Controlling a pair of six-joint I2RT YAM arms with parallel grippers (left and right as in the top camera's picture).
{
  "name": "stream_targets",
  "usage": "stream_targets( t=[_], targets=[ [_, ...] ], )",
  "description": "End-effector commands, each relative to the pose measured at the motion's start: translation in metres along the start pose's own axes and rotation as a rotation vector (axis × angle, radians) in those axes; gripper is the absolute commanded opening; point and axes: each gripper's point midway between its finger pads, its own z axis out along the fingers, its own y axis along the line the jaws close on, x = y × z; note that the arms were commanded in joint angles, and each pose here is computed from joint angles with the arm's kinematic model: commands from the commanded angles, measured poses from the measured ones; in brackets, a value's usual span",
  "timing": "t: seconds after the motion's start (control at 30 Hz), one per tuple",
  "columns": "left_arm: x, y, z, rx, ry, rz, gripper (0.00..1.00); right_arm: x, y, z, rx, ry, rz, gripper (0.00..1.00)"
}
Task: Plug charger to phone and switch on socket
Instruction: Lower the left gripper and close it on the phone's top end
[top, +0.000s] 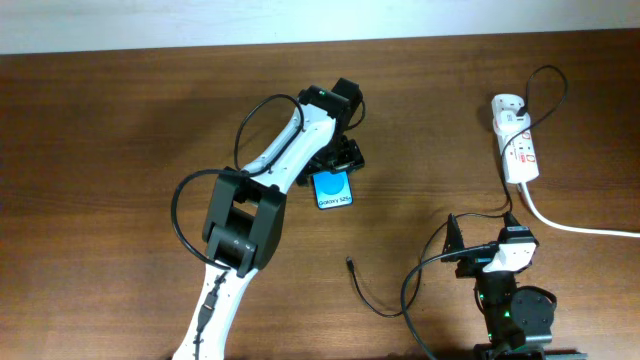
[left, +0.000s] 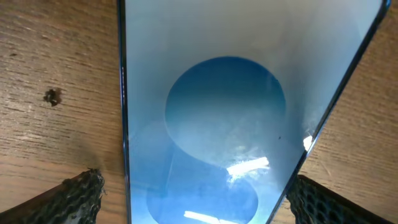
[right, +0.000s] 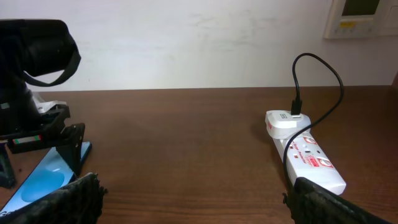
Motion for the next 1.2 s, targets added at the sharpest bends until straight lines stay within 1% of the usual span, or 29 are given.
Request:
stream_targets(
  t=[0.0, 0.23, 0.4, 0.6, 1.07, 1.17],
  targets=[
    [-0.01, -0.012, -0.001, 0.057, -0.028, 0.108, 0.99, 0.003, 0.0, 0.0, 0.004, 0.005, -0.008, 0.98],
    [-0.011, -0.002, 0.008, 0.004, -0.026, 0.131, 0.99, 0.003, 0.0, 0.0, 0.004, 0.005, -0.008, 0.98],
    [-0.011, -0.002, 0.01, 0.002, -0.025, 0.141, 0.99, 0.003, 0.0, 0.0, 0.004, 0.005, -0.008, 0.98],
    [-0.005, 0.005, 0.042, -0.038, 0.033, 0.138, 0.99, 0.003, 0.0, 0.0, 0.004, 0.005, -0.008, 0.98],
    [-0.008, 0.005, 0.043, -0.049, 0.015, 0.141, 0.99, 0.003, 0.0, 0.0, 0.004, 0.005, -0.008, 0.99],
    [-0.012, 0.011, 0.043, -0.081, -0.01, 0.142, 1.0, 0.003, 0.0, 0.0, 0.004, 0.005, -0.008, 0.98]
  ],
)
